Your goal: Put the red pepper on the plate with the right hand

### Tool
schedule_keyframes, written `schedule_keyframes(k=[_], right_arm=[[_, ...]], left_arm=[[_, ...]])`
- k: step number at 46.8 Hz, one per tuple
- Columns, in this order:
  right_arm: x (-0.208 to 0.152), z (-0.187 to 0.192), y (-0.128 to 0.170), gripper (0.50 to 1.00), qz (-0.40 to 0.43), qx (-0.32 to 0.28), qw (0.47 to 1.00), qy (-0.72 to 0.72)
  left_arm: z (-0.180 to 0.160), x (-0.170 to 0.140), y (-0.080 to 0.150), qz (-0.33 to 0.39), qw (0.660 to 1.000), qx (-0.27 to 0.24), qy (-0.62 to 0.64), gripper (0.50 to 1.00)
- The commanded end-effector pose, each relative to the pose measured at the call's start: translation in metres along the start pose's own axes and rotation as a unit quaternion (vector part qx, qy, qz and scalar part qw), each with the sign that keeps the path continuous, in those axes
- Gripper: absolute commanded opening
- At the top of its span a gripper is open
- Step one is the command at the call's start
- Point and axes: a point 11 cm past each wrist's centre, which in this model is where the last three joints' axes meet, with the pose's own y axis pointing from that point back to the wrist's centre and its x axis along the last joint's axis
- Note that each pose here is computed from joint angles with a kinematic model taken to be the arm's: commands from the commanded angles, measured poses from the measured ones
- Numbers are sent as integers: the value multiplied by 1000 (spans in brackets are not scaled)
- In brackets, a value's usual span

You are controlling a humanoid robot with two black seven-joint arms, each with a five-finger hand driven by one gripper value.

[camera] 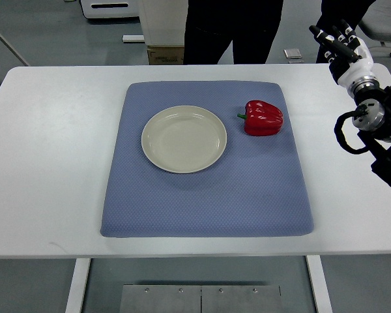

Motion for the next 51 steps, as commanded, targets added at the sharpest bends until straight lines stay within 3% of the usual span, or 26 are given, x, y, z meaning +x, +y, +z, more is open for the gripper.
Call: schedule_keyframes(k=[1, 14, 44, 51], right_arm=[[-6, -1, -2, 1000, -3, 1, 1000, 2], [8, -3, 0, 1000, 10, -9, 1000, 7], [4, -9, -2, 1000, 5, -8, 1000, 14], [2, -4, -2, 1000, 0, -37, 999, 30]], left_arm=[[0, 0, 0, 0, 1000, 0, 1, 1000], [0, 0, 0, 0, 1000, 0, 0, 1000], [0, 0, 0, 0, 1000, 0, 0, 1000], [0, 0, 0, 0, 1000, 0, 1, 1000]])
